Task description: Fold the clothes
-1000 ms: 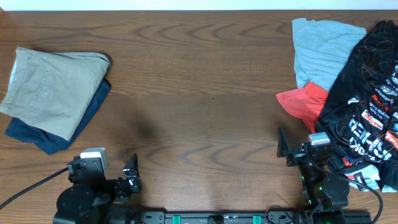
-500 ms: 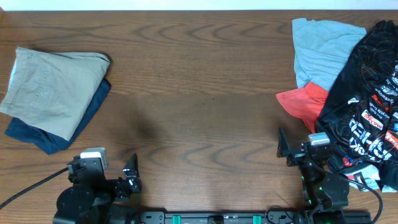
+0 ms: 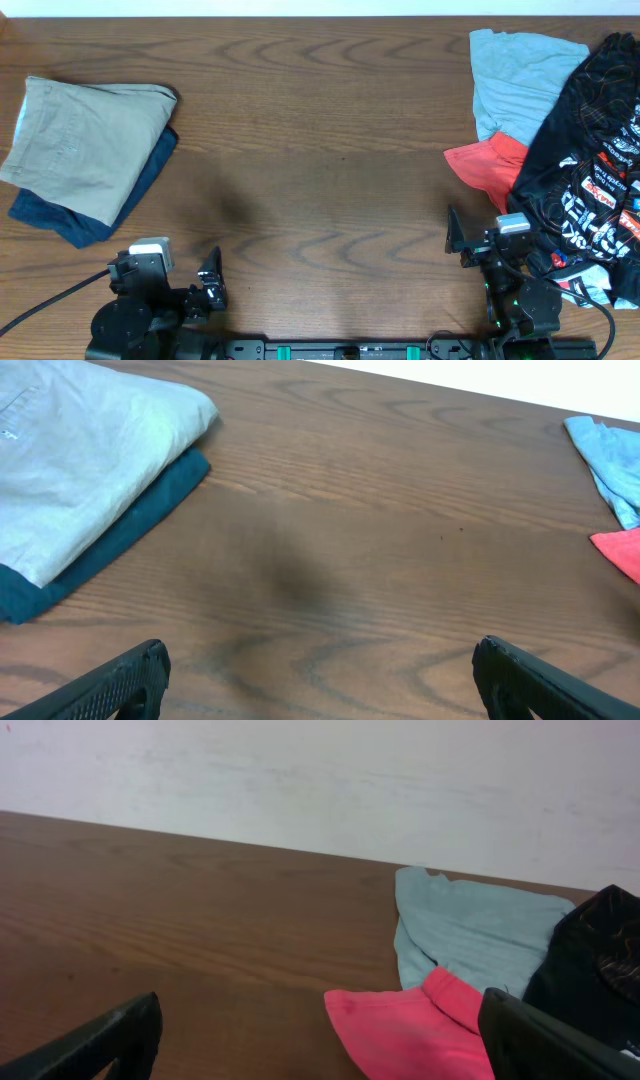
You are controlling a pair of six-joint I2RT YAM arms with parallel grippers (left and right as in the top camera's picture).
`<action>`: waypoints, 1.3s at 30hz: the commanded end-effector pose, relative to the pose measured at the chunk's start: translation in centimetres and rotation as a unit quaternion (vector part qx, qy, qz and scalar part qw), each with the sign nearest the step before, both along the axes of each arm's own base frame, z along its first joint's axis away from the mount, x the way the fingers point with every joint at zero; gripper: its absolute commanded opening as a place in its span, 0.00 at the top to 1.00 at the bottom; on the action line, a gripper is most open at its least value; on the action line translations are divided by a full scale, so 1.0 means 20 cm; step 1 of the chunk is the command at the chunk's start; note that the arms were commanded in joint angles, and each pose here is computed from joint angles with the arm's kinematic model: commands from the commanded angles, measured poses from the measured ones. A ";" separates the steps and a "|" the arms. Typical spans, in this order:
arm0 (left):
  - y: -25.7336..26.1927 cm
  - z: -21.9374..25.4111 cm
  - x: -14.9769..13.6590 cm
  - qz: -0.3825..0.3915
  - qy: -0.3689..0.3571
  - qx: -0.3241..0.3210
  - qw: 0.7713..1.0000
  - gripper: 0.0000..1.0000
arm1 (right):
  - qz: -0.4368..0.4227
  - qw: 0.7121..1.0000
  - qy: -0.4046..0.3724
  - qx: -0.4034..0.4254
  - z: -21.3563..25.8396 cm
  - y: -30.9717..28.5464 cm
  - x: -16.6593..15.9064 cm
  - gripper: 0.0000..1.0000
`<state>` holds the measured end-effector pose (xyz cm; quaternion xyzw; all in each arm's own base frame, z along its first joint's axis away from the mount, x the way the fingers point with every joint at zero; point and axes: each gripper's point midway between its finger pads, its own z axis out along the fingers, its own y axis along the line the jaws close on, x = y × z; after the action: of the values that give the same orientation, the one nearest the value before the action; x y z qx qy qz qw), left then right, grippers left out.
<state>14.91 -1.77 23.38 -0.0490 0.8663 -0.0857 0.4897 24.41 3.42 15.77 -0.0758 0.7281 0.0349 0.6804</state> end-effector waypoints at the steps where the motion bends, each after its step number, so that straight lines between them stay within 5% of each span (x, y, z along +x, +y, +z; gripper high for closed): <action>1: 0.03 -0.01 0.00 0.016 0.000 0.001 1.000 0.02 | 0.008 1.000 -0.001 -0.006 0.00 0.02 0.00 0.01; 7: 0.07 -0.04 0.05 0.051 -0.013 0.001 0.999 0.02 | 0.008 1.000 -0.001 -0.006 0.00 0.02 0.00 0.01; 18: 0.14 -0.12 0.35 0.098 -0.175 -0.016 0.979 0.02 | 0.008 1.000 -0.001 -0.006 0.00 0.02 0.00 0.01; 27: 0.13 -0.14 0.46 0.094 -0.292 -0.024 0.952 0.02 | 0.008 1.000 -0.001 -0.006 0.00 0.02 0.00 0.01; 39: 0.05 -0.34 0.49 0.026 -0.247 0.053 0.967 0.02 | 0.008 1.000 -0.001 -0.006 0.00 0.02 0.00 0.01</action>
<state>24.69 0.03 17.22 -0.0643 0.7085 -0.0459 0.7012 24.41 3.42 15.76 -0.0760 0.7282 0.0348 0.6802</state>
